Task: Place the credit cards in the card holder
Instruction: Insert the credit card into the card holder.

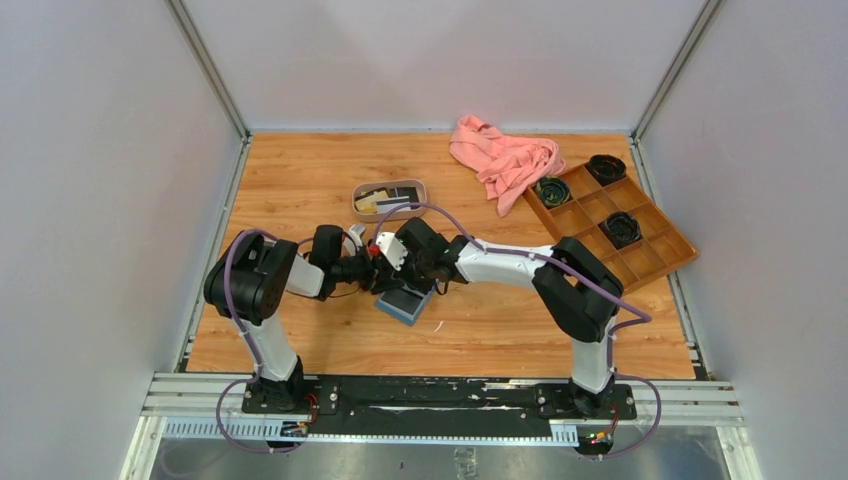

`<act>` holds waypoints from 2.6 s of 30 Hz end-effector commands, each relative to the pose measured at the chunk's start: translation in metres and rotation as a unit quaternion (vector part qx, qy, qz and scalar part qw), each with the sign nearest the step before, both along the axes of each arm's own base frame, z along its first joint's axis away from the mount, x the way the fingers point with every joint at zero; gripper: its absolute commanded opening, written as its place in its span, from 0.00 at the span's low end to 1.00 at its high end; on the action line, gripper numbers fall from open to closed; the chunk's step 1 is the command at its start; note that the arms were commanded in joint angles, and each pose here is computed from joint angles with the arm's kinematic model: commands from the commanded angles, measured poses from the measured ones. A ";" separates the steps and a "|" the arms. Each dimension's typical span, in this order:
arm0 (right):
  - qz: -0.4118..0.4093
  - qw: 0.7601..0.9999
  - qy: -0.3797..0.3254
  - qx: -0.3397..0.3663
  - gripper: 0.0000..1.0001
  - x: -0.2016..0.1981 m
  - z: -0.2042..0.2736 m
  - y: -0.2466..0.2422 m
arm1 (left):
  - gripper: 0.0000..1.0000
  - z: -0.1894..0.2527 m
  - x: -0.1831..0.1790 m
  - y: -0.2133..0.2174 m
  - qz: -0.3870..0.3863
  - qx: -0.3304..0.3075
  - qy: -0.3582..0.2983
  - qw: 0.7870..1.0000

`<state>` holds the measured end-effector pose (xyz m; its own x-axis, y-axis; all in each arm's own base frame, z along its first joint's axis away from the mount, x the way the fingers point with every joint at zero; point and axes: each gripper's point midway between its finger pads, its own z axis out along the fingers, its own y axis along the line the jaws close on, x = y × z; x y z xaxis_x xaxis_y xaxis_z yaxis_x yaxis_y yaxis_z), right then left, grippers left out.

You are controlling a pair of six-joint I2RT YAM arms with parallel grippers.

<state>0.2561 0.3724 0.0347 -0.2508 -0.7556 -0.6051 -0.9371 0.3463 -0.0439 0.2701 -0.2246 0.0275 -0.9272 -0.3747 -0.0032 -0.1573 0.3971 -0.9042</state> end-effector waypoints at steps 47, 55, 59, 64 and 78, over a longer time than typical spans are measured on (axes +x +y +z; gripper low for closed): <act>-0.026 0.955 0.269 0.118 0.64 0.024 0.012 -0.058 | 0.83 0.068 -0.063 0.068 0.103 0.138 -0.254 0.952; -0.029 0.953 0.278 0.112 0.62 0.021 0.005 -0.060 | 0.64 0.050 -0.069 0.061 0.084 0.158 -0.229 0.957; -0.017 0.949 0.288 0.127 0.58 0.016 0.013 -0.056 | 0.60 0.043 -0.070 0.057 0.074 0.173 -0.218 0.958; -0.010 0.947 0.289 0.138 0.53 0.013 0.021 -0.054 | 0.59 0.034 -0.069 0.058 0.072 0.192 -0.208 0.956; -0.009 0.923 0.343 0.173 0.41 -0.001 0.030 -0.044 | 0.59 0.030 -0.068 0.058 0.071 0.200 -0.204 0.956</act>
<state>0.2621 0.3264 0.0572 -0.6290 -0.5661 -0.5328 -0.7489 0.2574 0.6106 0.1931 -0.1632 0.0425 -0.7822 -0.3901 -0.4858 0.0607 0.7283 -0.6826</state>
